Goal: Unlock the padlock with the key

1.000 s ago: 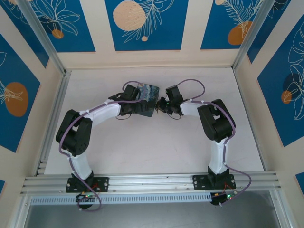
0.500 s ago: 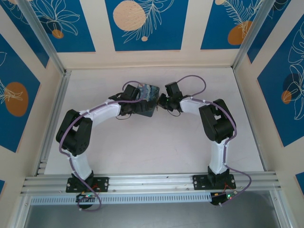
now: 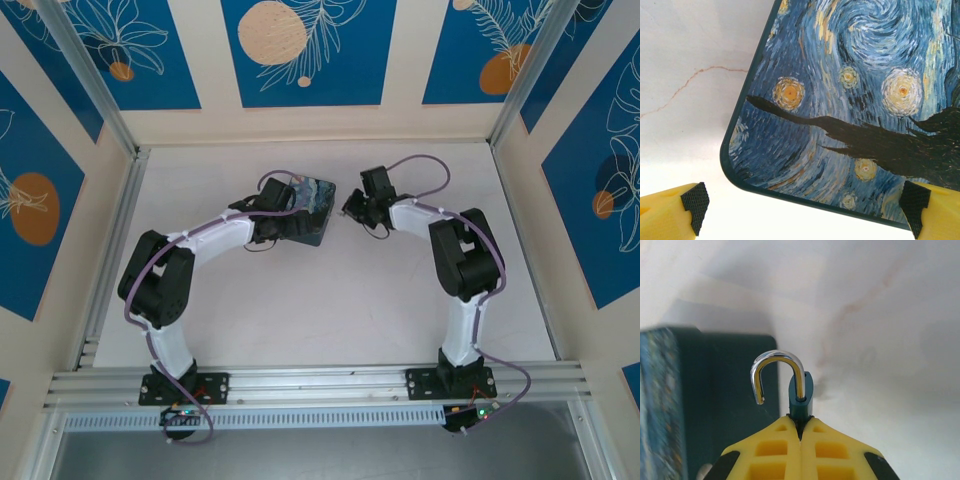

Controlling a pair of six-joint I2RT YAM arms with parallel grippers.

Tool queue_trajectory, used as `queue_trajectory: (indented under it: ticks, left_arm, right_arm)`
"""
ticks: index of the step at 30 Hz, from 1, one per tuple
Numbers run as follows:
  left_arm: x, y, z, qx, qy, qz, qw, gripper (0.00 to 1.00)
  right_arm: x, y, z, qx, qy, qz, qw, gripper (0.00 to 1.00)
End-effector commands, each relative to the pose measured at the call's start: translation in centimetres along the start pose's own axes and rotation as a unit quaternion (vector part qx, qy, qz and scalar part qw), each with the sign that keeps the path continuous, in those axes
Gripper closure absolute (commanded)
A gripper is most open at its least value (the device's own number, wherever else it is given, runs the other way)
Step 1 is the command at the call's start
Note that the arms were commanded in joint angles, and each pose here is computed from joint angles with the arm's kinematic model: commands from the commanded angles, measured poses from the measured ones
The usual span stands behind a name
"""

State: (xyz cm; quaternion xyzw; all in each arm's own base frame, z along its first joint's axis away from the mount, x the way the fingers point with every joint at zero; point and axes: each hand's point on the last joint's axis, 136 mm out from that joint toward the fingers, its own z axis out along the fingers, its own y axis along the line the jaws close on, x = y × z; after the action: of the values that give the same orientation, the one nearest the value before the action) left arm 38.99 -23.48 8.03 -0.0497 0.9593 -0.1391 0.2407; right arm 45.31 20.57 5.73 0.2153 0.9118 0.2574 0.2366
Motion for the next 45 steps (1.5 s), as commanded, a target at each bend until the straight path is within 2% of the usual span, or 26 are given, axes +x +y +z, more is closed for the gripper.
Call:
queue_trajectory:
  ticks: [1,6,14,20,22,26,31,33,36,38,40,42,45]
  left_arm:
    - [4.3,2.1,1.1,-0.039,0.082,0.02,0.996,0.0]
    - [3.1,0.6,-0.3,-0.009,0.072,0.021,0.997,0.0]
    - [1.2,-1.4,-4.2,0.036,0.043,0.02,0.998,0.0]
    - [0.1,-1.8,-7.2,0.053,0.014,0.02,0.998,0.0]
    - [-0.2,-1.9,-8.4,0.057,0.001,0.023,0.998,0.0]
    - [-1.1,-1.1,-11.5,0.051,-0.041,0.038,0.997,0.0]
    - [-2.6,2.6,-15.4,-0.016,-0.114,0.056,0.992,0.0]
    - [-3.2,4.8,-16.8,-0.051,-0.148,0.059,0.986,0.0]
    - [-4.3,8.5,-19.2,-0.114,-0.228,0.068,0.965,0.0]
    - [-4.9,10.7,-20.9,-0.153,-0.293,0.088,0.94,0.0]
    - [-5.0,12.5,-22.1,-0.189,-0.344,0.106,0.914,0.0]
    - [-4.8,14.3,-22.6,-0.225,-0.367,0.12,0.895,0.0]
    - [-4.3,16.4,-21.5,-0.25,-0.369,0.139,0.884,0.0]
  right_arm:
    - [0.6,-1.0,-2.8,-0.002,-0.013,0.017,1.0,1.0]
    - [3.0,-4.8,-5.9,0.029,-0.008,0.036,0.999,1.0]
    - [5.7,-12.1,-11.0,0.176,0.006,0.068,0.982,1.0]
    - [6.0,-13.2,-12.2,0.169,0.002,0.092,0.981,0.99]
    - [5.7,-12.7,-12.7,0.157,-0.002,0.091,0.983,0.89]
    - [4.7,-10.9,-14.4,0.123,-0.018,0.075,0.989,0.51]
    - [1.7,-8.4,-17.9,0.081,-0.068,0.031,0.994,0.13]
    - [0.2,-7.8,-19.2,0.077,-0.09,0.012,0.993,0.11]
    - [-2.6,-7.8,-20.7,0.094,-0.142,-0.008,0.985,0.09]
    - [-4.7,-8.6,-21.6,0.117,-0.207,-0.022,0.971,0.08]
    - [-6.5,-8.7,-22.3,0.124,-0.267,-0.055,0.954,0.01]
    - [-7.6,-9.0,-22.7,0.135,-0.3,-0.088,0.94,0.0]
    - [-8.7,-10.2,-22.8,0.155,-0.316,-0.112,0.929,0.0]
